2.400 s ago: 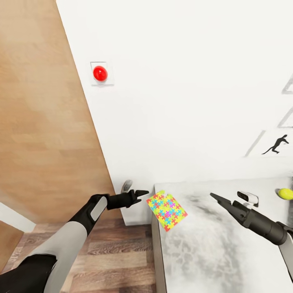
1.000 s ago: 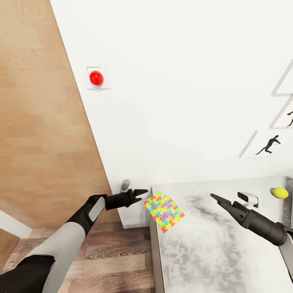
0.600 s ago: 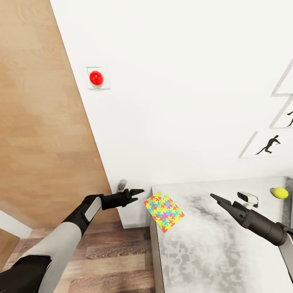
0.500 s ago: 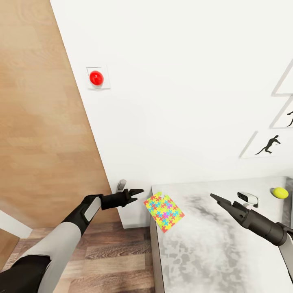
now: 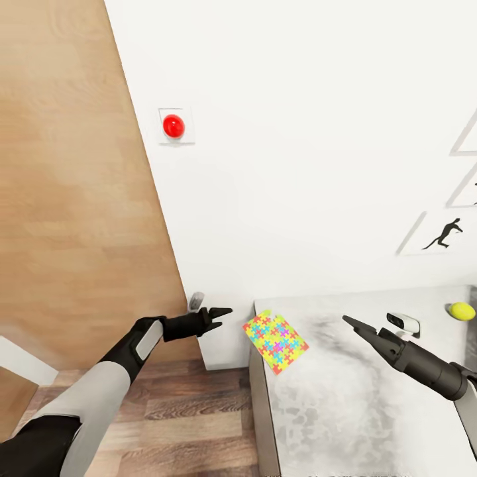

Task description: Put all the toys in the child's room - the three board games (two on the bed and one on the table), the two jigsaw puzzles on the table, and the tennis ball on the table - inside the toy box on the table in the child's room.

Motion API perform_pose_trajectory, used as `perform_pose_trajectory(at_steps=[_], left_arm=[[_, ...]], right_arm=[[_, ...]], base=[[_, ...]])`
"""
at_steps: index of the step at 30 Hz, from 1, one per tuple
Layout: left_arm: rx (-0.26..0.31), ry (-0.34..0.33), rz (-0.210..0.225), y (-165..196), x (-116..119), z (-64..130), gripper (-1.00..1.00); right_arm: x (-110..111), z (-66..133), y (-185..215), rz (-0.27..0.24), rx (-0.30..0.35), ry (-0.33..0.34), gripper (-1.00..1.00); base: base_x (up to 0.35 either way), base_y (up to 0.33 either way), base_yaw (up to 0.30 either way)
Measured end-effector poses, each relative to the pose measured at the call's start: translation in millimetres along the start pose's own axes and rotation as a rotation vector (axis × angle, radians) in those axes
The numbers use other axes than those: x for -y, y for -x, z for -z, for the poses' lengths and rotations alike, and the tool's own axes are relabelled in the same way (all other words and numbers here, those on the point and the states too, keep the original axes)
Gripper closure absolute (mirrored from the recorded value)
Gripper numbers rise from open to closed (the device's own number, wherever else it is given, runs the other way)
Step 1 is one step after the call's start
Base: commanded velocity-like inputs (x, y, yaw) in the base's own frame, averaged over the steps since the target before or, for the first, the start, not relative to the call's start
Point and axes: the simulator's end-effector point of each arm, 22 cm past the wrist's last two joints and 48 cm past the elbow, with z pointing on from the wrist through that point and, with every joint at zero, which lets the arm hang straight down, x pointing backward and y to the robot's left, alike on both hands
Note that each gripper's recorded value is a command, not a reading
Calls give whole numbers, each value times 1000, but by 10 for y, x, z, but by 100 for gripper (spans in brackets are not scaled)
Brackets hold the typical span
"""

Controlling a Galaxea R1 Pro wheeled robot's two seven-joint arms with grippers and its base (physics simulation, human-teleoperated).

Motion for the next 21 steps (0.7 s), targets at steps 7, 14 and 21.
perform_pose_trajectory(at_steps=[7, 14, 21], left_arm=[[0, 0, 0, 1, 0, 1, -100], [0, 0, -1, 0, 0, 1, -100], [1, -1, -5, 9, 27, 7, -100]], right_arm=[[2, 1, -1, -2, 0, -1, -100], [2, -4, -5, -3, -1, -1, -100], [5, -6, 7, 1, 1, -9, -100]], base=[[-16, 47, 0], [-3, 80, -3], [-1, 32, -65]])
